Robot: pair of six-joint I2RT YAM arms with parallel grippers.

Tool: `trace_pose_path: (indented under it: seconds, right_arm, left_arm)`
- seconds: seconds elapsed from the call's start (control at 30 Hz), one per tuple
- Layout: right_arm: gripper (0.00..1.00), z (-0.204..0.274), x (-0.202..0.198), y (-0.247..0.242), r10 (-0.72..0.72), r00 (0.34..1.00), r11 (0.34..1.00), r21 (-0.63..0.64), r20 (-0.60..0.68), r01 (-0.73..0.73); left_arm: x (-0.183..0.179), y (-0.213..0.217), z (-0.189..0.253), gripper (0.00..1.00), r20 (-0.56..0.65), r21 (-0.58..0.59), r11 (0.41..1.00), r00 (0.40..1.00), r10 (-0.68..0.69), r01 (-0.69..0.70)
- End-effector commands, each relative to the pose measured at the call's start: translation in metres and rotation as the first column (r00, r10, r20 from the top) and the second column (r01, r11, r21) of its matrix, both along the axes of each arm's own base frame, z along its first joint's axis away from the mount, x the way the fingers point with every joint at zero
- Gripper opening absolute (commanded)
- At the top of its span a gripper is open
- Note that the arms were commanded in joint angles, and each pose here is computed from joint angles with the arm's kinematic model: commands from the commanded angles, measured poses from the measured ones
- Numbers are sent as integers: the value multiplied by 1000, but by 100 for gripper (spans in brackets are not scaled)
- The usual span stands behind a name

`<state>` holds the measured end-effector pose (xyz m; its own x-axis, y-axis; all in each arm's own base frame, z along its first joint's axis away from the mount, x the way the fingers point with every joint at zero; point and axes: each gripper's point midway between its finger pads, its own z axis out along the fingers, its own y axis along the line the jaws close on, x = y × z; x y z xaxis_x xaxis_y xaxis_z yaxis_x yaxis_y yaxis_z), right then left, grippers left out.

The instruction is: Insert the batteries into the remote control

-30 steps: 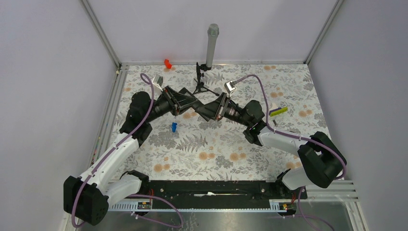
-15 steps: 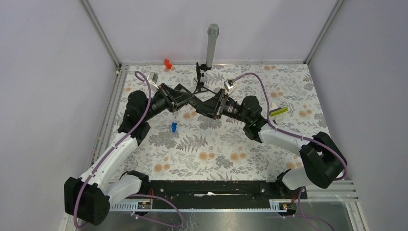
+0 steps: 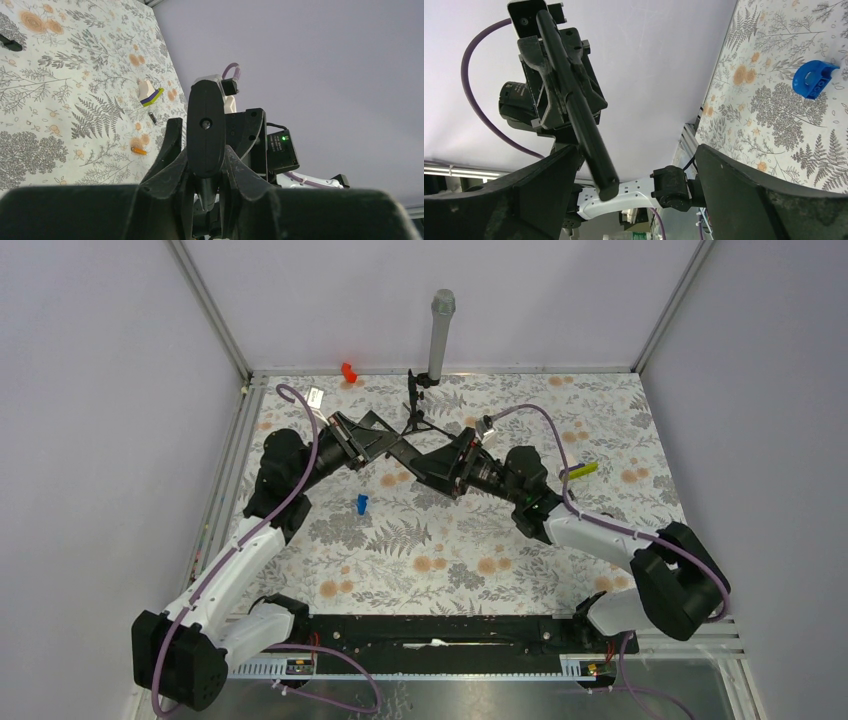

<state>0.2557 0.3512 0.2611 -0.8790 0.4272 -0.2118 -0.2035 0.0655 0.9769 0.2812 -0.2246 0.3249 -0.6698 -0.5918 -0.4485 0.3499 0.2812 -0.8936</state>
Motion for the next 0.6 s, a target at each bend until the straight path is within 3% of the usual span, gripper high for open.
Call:
trace_pose_path:
  seconds: [0.0, 0.17, 0.33, 0.47, 0.57]
  right_arm:
    - [92, 22, 2, -16, -76, 997, 997, 32, 35, 75]
    - [72, 23, 0, -18, -78, 996, 997, 29, 35, 77]
    - [66, 21, 2, -13, -58, 998, 998, 25, 40, 57]
    - [50, 20, 1, -11, -49, 998, 999, 13, 35, 48]
    - [45, 15, 1, -12, -53, 999, 998, -30, 8, 53]
  left_arm:
    - [-2, 4, 38, 0, 173, -8, 1000, 985, 20, -19]
    - [0, 4, 33, 0, 167, -4, 1000, 986, 21, -20]
    - [-1, 3, 32, 0, 161, -9, 1000, 987, 13, -12]
    - [-1, 4, 32, 0, 162, 0, 1000, 987, 18, -18]
    - [0, 5, 32, 0, 172, 17, 999, 985, 26, -29]
